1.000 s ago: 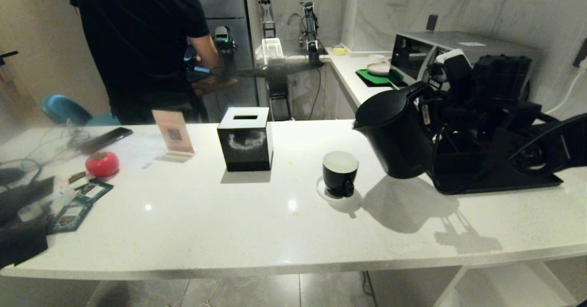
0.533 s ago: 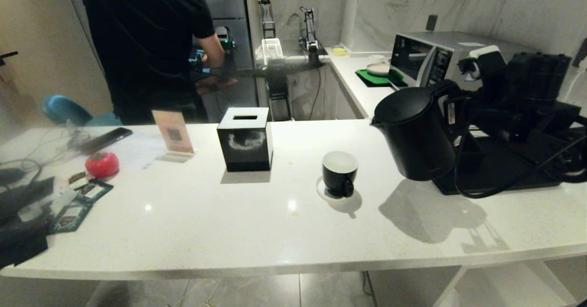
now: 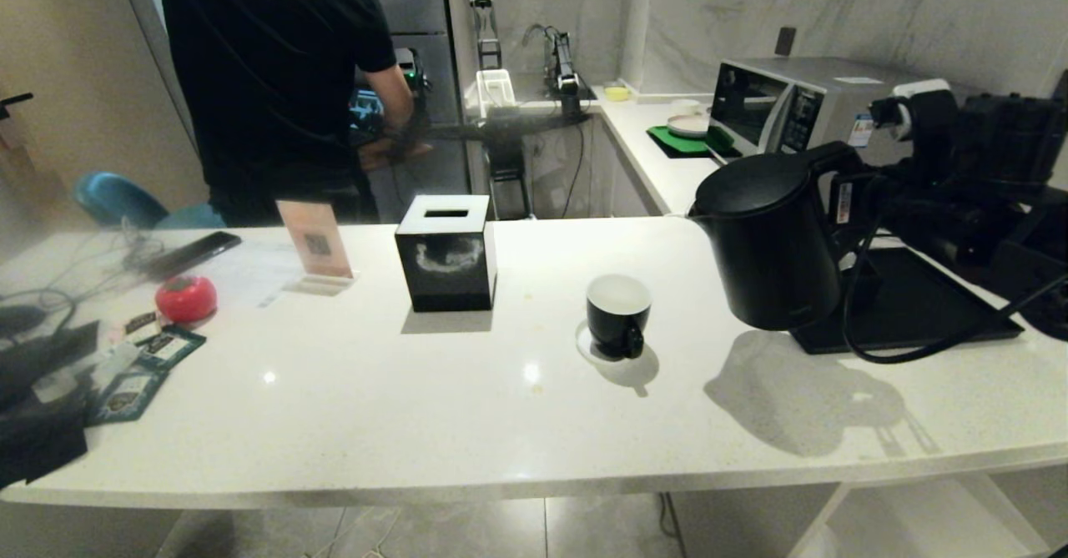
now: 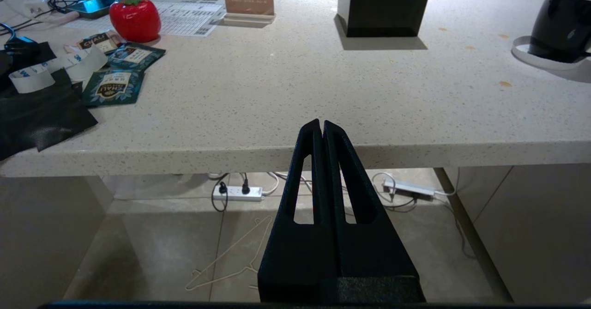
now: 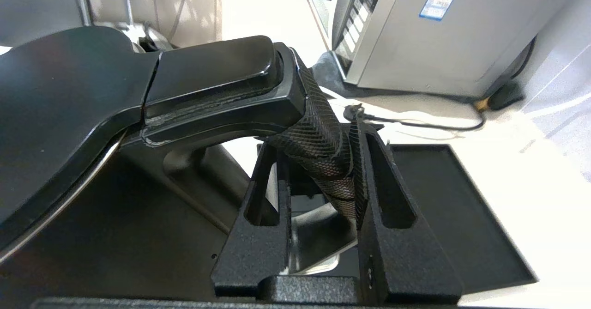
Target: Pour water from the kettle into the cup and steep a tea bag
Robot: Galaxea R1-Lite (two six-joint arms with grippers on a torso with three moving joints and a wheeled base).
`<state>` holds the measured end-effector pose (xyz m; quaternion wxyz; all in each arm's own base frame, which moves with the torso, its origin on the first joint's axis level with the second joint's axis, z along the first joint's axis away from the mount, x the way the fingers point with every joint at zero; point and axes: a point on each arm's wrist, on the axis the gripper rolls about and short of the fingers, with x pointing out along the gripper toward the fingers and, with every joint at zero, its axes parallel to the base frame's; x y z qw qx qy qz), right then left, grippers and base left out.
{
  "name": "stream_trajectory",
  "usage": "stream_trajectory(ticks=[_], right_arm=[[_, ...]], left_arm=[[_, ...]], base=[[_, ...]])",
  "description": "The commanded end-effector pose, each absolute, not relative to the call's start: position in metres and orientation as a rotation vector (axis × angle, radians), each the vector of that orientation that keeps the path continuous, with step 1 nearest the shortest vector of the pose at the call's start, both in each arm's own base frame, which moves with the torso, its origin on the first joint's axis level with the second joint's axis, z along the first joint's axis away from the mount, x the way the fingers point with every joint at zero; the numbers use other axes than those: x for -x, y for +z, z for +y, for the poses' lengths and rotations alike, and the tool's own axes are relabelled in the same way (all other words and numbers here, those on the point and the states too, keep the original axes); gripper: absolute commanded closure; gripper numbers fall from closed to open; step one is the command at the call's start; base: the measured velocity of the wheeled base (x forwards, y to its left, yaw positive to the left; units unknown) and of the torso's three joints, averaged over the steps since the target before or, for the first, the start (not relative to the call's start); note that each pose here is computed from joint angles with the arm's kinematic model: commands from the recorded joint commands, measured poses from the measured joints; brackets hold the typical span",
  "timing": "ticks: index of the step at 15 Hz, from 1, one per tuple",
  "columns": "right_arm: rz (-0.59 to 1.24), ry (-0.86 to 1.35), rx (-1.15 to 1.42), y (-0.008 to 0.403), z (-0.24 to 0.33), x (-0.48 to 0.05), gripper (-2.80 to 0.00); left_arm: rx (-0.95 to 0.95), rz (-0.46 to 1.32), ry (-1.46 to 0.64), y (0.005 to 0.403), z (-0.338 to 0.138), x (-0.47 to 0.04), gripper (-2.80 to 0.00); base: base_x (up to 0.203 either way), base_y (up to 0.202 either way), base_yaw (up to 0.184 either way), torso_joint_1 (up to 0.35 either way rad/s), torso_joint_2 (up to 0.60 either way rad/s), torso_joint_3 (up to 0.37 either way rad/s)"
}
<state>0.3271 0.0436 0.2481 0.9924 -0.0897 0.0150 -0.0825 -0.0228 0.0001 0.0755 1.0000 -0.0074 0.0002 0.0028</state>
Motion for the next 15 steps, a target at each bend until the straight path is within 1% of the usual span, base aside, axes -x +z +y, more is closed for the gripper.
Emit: stream_trajectory(ticks=[1,9,15], right_arm=[[0.028,-0.172,0.155,0.248,0.042,-0.326,0.0],[0.035,-0.223,-0.029,0.246,0.026,-0.323,0.0],[0.031,-0.319,-0.079,0.245,-0.006,-0.315,0.0]], left_arm=[[0.015,0.0,0.006,0.075,0.0,0.023,0.0],[0.015,0.0,0.006,0.075,0.0,0.023,0.0],[0.015,0.0,0.006,0.075,0.0,0.023,0.0]], base=[[0.0,0.0,0.0,0.0,0.0,0.0],[0.0,0.0,0.0,0.0,0.0,0.0],[0.0,0.0,0.0,0.0,0.0,0.0]])
